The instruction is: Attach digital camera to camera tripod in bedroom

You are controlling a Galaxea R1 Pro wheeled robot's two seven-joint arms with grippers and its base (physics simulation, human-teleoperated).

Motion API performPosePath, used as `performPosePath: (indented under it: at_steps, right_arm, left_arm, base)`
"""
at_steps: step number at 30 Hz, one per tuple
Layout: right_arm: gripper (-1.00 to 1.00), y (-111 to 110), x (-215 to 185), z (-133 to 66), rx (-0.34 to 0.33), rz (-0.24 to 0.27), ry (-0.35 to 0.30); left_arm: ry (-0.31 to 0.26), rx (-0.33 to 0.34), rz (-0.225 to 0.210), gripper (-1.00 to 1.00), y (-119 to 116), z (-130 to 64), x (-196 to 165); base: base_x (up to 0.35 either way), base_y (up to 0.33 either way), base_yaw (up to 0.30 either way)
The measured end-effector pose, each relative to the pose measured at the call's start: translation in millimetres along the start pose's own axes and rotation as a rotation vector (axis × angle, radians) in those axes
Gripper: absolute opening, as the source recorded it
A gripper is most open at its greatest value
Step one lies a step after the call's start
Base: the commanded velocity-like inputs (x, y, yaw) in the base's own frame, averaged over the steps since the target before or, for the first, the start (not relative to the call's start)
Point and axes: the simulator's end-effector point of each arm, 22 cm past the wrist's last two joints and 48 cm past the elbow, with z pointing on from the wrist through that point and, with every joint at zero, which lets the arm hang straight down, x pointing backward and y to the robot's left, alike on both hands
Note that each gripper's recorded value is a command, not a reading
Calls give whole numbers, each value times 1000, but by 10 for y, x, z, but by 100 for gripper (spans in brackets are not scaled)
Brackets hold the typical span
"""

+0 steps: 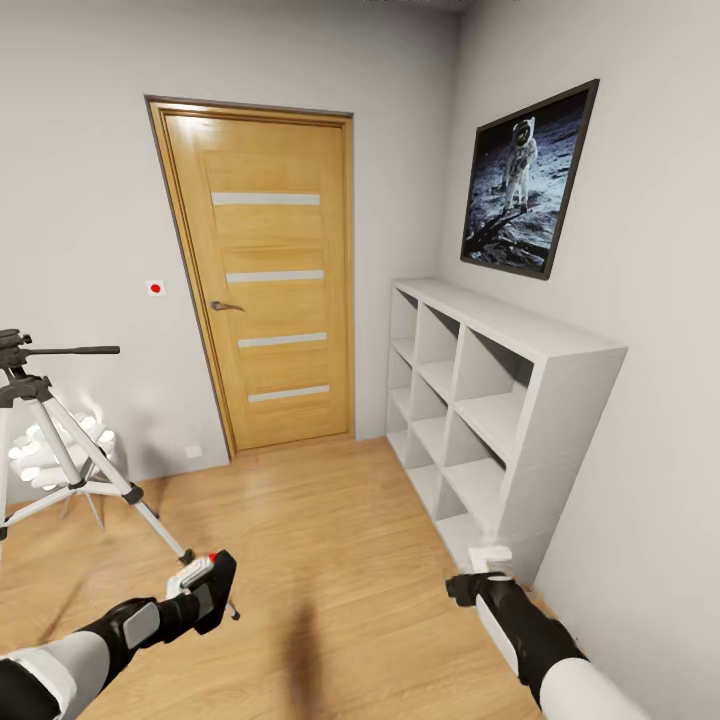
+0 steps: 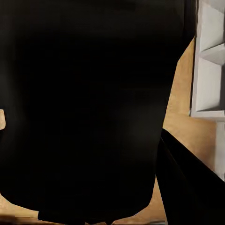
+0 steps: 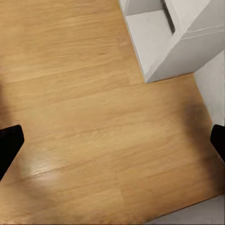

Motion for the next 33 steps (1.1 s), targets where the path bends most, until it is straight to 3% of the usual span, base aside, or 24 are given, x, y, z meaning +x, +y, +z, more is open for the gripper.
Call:
performPosePath:
  at_steps: [1,2,5,8,10,14,18,24,33]
  right_arm:
    - [100,-57,373,89,12,-6,45]
    - [100,-83,593,131,17,-8,77]
    - [100,-114,844,155,23,-10,108]
    - [100,-154,1237,163,31,-13,157]
    - [100,-198,1714,130,41,-14,206]
    - [100,-216,1938,93,45,-13,200]
    - [100,-203,2403,-12,44,-15,236]
    - [100,-173,3288,-300,38,-24,320]
    - [100,-152,3846,-544,31,-36,389]
  left_arm:
    - [29,-24,-14,-100,165,12,280]
    - [71,-59,0,-100,388,5,601]
    - [84,-73,-2,-100,497,-8,769]
    - [114,-117,0,-100,819,-71,1217]
    - [164,-206,25,-100,1293,-226,1824]
    - [215,-275,57,-100,1600,-381,2276]
    - [243,-299,79,-100,1719,-476,2608]
    - [260,-302,98,-100,1707,-539,2997]
    - [280,-302,111,-100,1704,-590,3217]
  base:
    - [0,0,0]
    - [0,0,0]
    - [0,0,0]
    - [0,0,0]
    - [0,0,0]
    - [0,0,0]
    - [0,0,0]
    - [0,0,0]
    - [0,0,0]
